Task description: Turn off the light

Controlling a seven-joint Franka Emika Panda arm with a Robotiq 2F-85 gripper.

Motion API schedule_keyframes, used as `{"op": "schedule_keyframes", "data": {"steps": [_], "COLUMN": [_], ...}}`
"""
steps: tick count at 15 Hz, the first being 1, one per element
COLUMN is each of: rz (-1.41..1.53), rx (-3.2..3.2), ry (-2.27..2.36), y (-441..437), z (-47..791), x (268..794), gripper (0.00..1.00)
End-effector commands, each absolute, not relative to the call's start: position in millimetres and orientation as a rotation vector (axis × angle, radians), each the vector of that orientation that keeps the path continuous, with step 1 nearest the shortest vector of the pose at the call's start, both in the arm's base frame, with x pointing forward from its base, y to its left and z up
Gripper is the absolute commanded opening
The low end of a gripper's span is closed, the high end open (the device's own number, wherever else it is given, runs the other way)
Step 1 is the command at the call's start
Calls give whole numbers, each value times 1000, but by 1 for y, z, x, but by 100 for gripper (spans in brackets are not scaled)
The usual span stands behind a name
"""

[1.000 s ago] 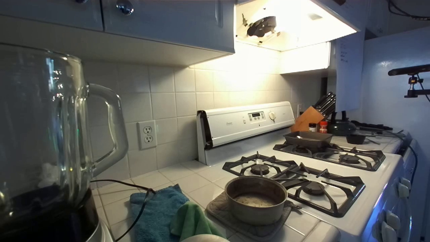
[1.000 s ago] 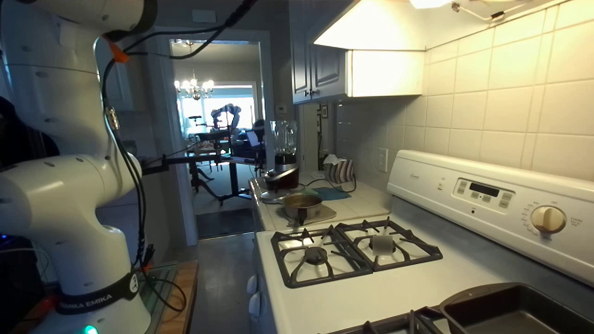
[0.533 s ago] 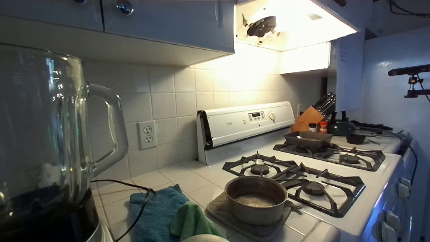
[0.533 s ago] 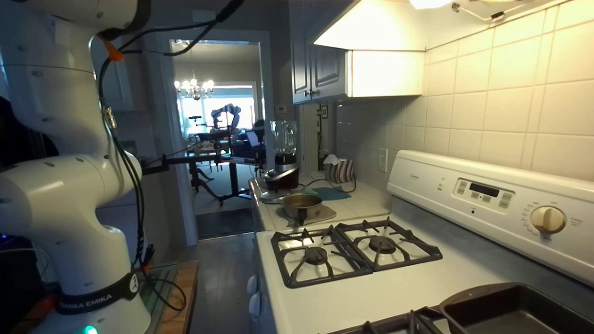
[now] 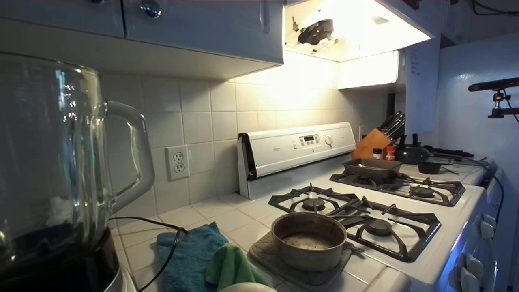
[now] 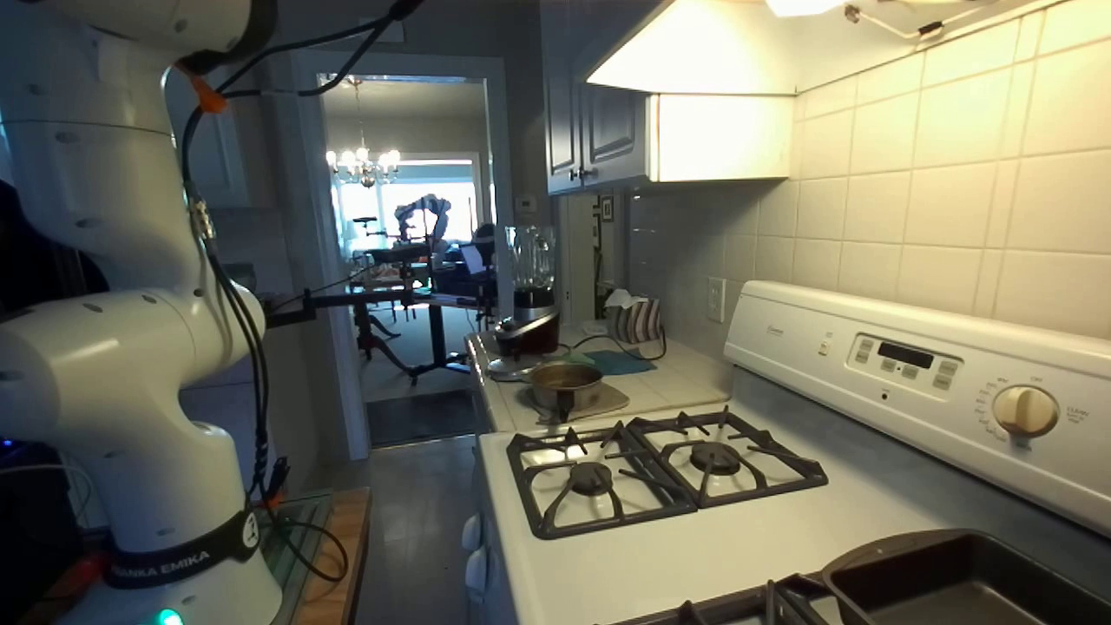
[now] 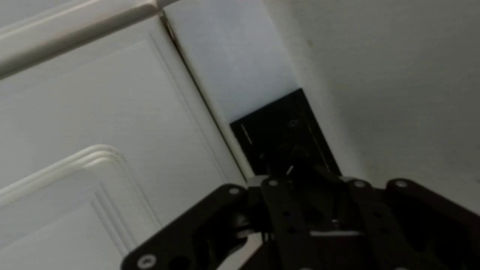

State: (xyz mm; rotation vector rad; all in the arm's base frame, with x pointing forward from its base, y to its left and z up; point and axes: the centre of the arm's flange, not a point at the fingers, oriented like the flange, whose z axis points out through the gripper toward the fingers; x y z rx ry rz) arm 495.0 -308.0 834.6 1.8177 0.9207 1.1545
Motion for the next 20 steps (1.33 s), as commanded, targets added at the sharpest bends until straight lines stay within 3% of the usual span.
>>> {"op": "schedule_keyframes", "data": {"steps": [1, 13, 14, 15, 20], "rz": [1160, 1068, 1069, 1075, 1066], "rx": [1735, 1559, 1569, 1575, 1582], "ry": [980, 1131, 1113, 1089, 1033], "y": [-304, -306, -306, -307, -308], "z": [824, 821, 823, 827, 834], "x": [489, 485, 485, 485, 482], "gripper": [5, 5, 44, 45, 80]}}
